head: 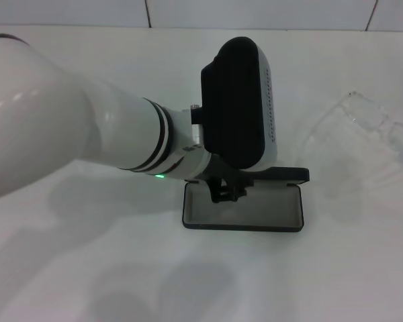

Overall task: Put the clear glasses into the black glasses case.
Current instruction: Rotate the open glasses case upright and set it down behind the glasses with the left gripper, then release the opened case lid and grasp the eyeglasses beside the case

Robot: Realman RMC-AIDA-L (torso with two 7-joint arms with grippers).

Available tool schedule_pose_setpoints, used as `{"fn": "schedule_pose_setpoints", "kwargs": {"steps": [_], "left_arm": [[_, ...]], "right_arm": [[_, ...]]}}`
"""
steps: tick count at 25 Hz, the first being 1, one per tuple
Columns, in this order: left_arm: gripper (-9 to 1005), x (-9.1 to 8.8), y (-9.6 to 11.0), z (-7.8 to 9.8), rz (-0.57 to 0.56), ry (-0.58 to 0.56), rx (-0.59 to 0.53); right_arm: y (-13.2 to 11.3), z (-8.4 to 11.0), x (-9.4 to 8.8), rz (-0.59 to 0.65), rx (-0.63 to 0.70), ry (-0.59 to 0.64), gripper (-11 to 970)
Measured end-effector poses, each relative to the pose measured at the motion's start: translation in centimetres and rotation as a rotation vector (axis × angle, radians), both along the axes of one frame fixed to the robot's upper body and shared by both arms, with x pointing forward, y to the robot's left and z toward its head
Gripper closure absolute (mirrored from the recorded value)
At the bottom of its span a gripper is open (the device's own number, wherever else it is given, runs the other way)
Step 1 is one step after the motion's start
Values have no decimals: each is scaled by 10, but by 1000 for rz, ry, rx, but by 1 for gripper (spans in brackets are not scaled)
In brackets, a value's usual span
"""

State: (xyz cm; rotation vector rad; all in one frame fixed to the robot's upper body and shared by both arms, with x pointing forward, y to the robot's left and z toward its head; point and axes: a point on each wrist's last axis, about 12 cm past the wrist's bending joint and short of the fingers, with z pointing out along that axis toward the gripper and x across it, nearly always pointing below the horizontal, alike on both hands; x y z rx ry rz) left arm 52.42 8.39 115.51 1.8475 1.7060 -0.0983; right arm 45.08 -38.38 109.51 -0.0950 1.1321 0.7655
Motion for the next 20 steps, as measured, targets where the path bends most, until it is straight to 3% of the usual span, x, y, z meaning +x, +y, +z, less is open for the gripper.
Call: {"fn": "schedule_pose_setpoints", "kwargs": {"steps": [5, 8, 10, 15, 20], "left_arm": [[631, -5, -3, 6, -19, -6, -17], [590, -10, -5, 20, -34, -10, -66], [567, -13, -5, 31, -35, -4, -116], [543, -11, 11, 67, -11, 55, -377], [543, -2, 59, 91, 16, 165, -740]], "right_arm": [[0, -1, -2, -1, 2, 4, 90], [0, -1, 0, 24, -12, 27, 90], [1, 2, 9, 103, -55, 79, 90], [7, 31, 42, 419, -263, 266, 92], [20, 77, 69, 520, -570, 538, 103]]}}
